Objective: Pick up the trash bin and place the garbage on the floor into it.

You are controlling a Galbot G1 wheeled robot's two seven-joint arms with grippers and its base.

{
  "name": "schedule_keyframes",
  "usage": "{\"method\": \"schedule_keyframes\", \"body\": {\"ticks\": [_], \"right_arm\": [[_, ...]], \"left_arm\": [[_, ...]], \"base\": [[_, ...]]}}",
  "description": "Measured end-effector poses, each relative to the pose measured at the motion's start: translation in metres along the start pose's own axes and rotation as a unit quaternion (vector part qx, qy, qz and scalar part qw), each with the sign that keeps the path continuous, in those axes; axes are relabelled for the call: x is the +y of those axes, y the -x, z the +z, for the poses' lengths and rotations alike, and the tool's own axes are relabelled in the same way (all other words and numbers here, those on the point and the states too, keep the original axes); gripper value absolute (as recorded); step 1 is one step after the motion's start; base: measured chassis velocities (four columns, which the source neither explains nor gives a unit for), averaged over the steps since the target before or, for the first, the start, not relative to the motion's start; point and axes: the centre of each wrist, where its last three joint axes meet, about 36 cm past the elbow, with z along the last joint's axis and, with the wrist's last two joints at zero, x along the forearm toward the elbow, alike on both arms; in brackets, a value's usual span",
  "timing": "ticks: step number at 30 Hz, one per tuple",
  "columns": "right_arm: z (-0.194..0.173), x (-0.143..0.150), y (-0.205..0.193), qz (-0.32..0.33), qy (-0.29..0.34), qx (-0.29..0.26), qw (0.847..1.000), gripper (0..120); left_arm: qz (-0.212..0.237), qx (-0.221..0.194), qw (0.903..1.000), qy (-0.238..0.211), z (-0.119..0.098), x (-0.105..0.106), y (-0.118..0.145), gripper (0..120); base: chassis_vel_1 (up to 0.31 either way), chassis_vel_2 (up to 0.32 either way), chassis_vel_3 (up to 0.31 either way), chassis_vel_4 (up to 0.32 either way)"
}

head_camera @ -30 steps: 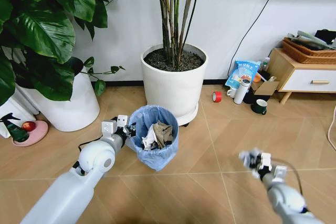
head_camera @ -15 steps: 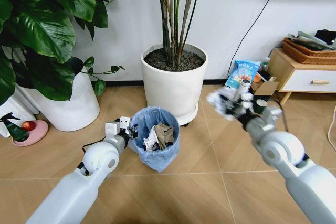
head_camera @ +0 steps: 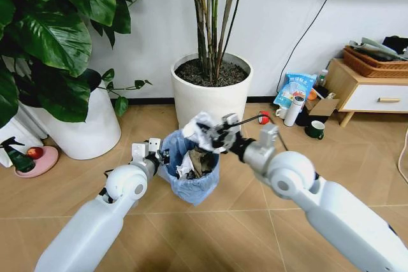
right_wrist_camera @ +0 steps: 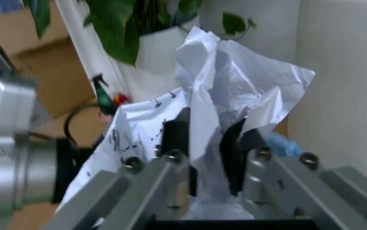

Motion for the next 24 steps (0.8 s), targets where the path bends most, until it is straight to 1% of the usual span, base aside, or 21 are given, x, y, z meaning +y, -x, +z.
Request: {"method": "schedule_keyframes", "body": {"ticks": [2, 3, 4, 5, 7, 8, 9, 12, 13, 14, 16, 17, 20, 21, 22, 23, 24], "right_arm": [[0.006, -0.002, 0.004, 0.0, -0.003, 0.013, 1.0, 22], [0.006, -0.002, 0.004, 0.0, -0.003, 0.013, 1.0, 22], [0.01, -0.002, 0.008, -0.001, -0.004, 0.019, 1.0, 29], [0.012, -0.002, 0.01, -0.001, -0.005, 0.023, 1.0, 33], [0.013, -0.003, 0.013, -0.002, -0.006, 0.025, 1.0, 41], [0.013, -0.003, 0.013, -0.002, -0.006, 0.025, 1.0, 41], [0.014, -0.003, 0.014, -0.001, -0.006, 0.025, 1.0, 45], [0.015, -0.007, 0.016, 0.001, -0.009, 0.026, 1.0, 60], [0.015, -0.007, 0.016, 0.001, -0.009, 0.026, 1.0, 60], [0.016, -0.009, 0.017, 0.002, -0.009, 0.025, 1.0, 65], [0.016, -0.01, 0.017, 0.003, -0.009, 0.025, 1.0, 70], [0.016, -0.01, 0.017, 0.003, -0.009, 0.025, 1.0, 70], [0.016, -0.01, 0.017, 0.004, -0.009, 0.022, 1.0, 88], [0.016, -0.011, 0.017, 0.006, -0.011, 0.021, 1.0, 91], [0.016, -0.011, 0.017, 0.006, -0.011, 0.021, 1.0, 91], [0.016, -0.012, 0.017, 0.008, -0.014, 0.021, 1.0, 97], [0.016, -0.013, 0.017, 0.01, -0.015, 0.02, 1.0, 99]], "left_arm": [[0.001, 0.0, 1.0, -0.001, 0.0, 0.0, 0.0, 0], [0.001, 0.0, 1.0, -0.001, 0.0, 0.0, 0.0, 0], [0.001, 0.0, 1.0, -0.001, 0.0, -0.001, 0.0, 0], [0.001, 0.0, 1.0, -0.002, 0.0, -0.001, 0.001, 0], [0.001, -0.001, 1.0, -0.003, 0.0, -0.001, 0.001, 0], [0.001, -0.001, 1.0, -0.003, 0.0, -0.001, 0.001, 0], [0.001, -0.001, 1.0, -0.003, 0.0, -0.001, 0.001, 0], [0.003, -0.004, 1.0, -0.004, -0.002, 0.0, 0.001, 0], [0.003, -0.004, 1.0, -0.004, -0.002, 0.0, 0.001, 0], [0.004, -0.005, 1.0, -0.004, -0.002, 0.0, 0.001, 0], [0.004, -0.006, 1.0, -0.004, -0.002, 0.0, 0.001, 0], [0.004, -0.006, 1.0, -0.004, -0.002, 0.0, 0.001, 0], [0.004, -0.007, 1.0, -0.004, -0.002, 0.0, 0.002, 0], [0.004, -0.007, 1.0, -0.005, -0.002, 0.0, 0.002, 0], [0.004, -0.007, 1.0, -0.005, -0.002, 0.0, 0.002, 0], [0.004, -0.008, 0.9999, -0.005, -0.002, 0.0, 0.002, 0], [0.004, -0.009, 0.9999, -0.005, -0.003, 0.0, 0.002, 0]], "base": [[0.0, 0.0, 0.0, 0.0], [0.0, 0.0, 0.0, 0.0], [0.0, 0.0, 0.0, 0.0], [0.0, 0.0, 0.0, 0.0], [0.0, 0.0, 0.0, 0.0], [0.0, 0.0, 0.0, 0.0], [0.0, 0.0, 0.0, 0.0], [0.0, 0.0, 0.0, 0.0], [0.0, 0.0, 0.0, 0.0], [0.0, 0.0, 0.0, 0.0], [0.0, 0.0, 0.0, 0.0], [0.0, 0.0, 0.0, 0.0], [0.0, 0.0, 0.0, 0.0], [0.0, 0.0, 0.0, 0.0], [0.0, 0.0, 0.0, 0.0], [0.0, 0.0, 0.0, 0.0], [0.0, 0.0, 0.0, 0.0]]}}
